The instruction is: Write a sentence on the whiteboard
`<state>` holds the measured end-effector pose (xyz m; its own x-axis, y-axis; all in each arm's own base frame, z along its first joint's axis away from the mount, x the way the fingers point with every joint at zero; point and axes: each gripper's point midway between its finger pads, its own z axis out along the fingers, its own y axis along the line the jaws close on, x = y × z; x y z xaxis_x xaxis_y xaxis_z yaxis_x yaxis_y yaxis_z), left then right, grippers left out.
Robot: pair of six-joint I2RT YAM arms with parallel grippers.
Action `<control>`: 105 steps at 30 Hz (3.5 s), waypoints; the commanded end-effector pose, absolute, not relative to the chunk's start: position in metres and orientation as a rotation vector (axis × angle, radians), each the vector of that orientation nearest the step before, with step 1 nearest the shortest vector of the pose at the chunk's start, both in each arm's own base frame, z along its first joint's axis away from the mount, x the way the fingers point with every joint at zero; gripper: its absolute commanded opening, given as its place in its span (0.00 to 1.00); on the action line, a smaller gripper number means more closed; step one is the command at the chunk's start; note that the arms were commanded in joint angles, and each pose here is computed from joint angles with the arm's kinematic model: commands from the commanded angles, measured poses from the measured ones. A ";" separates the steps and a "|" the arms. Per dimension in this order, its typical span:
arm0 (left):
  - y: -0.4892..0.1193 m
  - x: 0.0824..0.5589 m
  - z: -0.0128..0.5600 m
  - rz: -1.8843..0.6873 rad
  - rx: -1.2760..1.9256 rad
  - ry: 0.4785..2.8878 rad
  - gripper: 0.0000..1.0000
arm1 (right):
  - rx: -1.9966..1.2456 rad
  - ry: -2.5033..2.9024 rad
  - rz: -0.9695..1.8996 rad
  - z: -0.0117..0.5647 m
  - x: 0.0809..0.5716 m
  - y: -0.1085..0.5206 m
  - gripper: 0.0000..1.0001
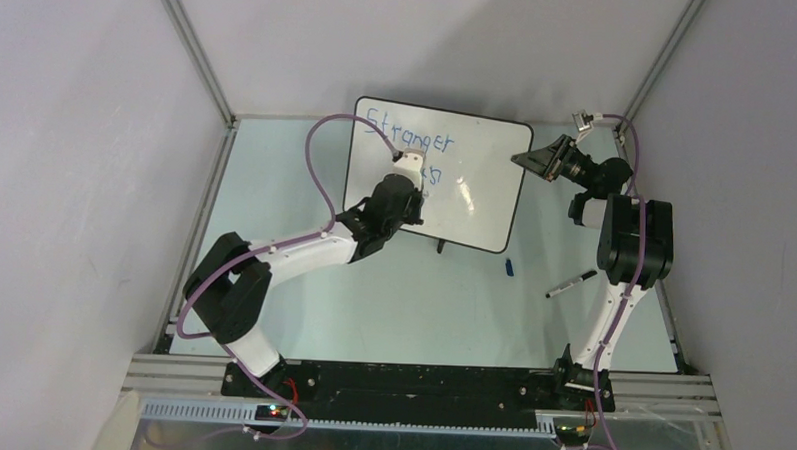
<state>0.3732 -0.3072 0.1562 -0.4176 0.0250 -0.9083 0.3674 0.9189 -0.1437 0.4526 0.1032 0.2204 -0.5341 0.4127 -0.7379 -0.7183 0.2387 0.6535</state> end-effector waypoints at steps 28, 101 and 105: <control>-0.300 0.361 0.160 -0.325 0.298 1.961 0.00 | -0.338 1.487 1.468 0.261 0.442 0.104 0.00; -0.319 0.359 0.151 -0.357 0.439 1.998 0.00 | -0.337 1.490 1.469 0.261 0.442 0.103 0.00; -0.314 0.358 0.148 -0.327 0.445 2.012 0.00 | -0.338 1.489 1.468 0.261 0.442 0.103 0.00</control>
